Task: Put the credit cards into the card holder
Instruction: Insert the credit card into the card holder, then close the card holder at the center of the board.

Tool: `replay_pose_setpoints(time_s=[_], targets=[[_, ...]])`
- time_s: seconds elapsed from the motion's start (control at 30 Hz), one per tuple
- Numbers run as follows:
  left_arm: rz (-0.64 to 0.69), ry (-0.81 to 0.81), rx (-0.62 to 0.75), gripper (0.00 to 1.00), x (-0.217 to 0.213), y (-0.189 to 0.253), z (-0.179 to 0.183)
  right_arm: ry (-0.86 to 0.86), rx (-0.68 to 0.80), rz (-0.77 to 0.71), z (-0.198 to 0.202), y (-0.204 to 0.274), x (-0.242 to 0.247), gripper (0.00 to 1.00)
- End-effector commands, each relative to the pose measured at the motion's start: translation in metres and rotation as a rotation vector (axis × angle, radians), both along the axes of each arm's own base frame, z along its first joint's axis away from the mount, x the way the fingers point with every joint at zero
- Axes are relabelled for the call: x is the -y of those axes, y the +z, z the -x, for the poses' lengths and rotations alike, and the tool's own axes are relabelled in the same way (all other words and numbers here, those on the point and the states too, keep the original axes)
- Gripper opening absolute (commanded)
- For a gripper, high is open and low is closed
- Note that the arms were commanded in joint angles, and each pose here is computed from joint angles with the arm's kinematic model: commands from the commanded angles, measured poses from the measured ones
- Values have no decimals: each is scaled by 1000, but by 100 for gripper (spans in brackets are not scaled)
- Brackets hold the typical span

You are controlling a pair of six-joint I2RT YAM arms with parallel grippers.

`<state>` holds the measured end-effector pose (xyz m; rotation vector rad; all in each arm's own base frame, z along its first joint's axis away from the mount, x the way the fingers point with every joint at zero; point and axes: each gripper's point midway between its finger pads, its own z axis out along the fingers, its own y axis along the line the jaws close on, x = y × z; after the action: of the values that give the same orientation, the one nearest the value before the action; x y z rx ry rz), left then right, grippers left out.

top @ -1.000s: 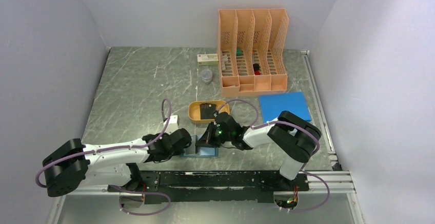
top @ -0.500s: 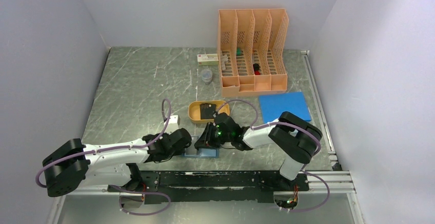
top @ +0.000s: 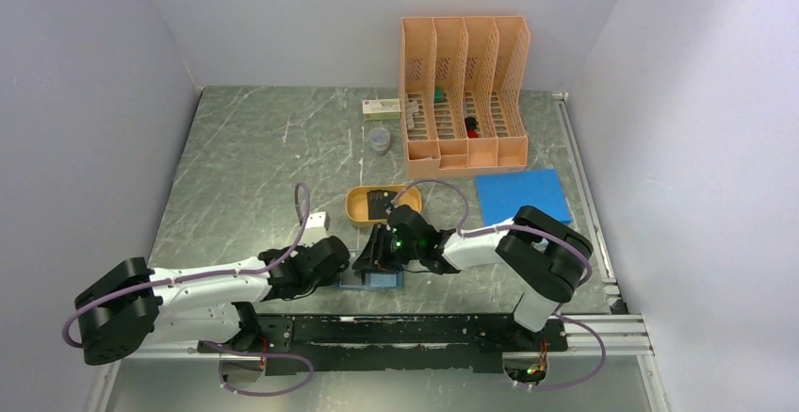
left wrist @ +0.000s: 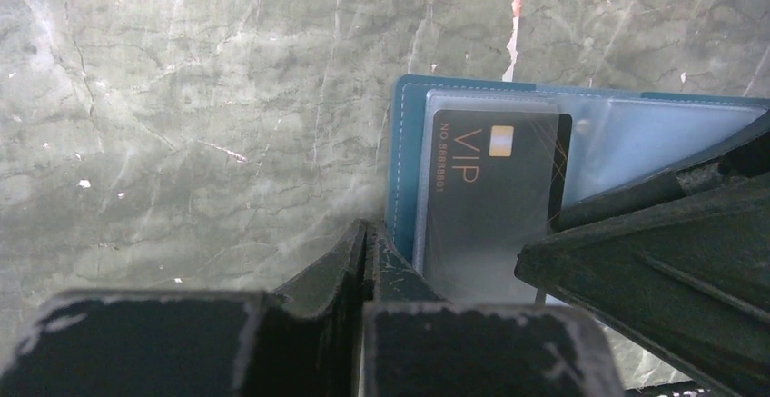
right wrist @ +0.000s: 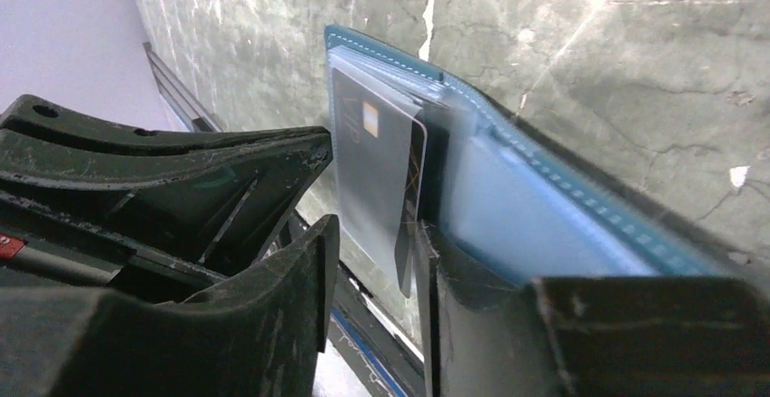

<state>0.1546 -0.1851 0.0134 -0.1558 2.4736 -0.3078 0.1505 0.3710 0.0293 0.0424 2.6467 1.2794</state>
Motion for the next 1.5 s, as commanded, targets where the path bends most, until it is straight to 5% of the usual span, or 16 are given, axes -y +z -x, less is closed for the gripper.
replay_pose_setpoints(time_s=[0.0,0.33,0.47,0.57,0.93,1.17,1.47], targets=[[-40,-8,-105,6,-15,-18,23,12,57,51,-1,11,3,43],[-50,29,-21,13,-26,8,11,0,143,186,-12,26,22,70],[-26,2,17,28,-22,25,7,16,186,225,-14,44,32,89],[-7,4,52,39,-23,38,4,9,240,253,-18,60,41,95],[107,-45,172,47,-16,71,-3,-97,481,443,-38,74,111,92],[236,-53,254,54,-11,79,-5,-89,443,421,-21,46,127,90],[206,-75,166,57,-7,59,5,-61,408,455,-17,16,127,81]])
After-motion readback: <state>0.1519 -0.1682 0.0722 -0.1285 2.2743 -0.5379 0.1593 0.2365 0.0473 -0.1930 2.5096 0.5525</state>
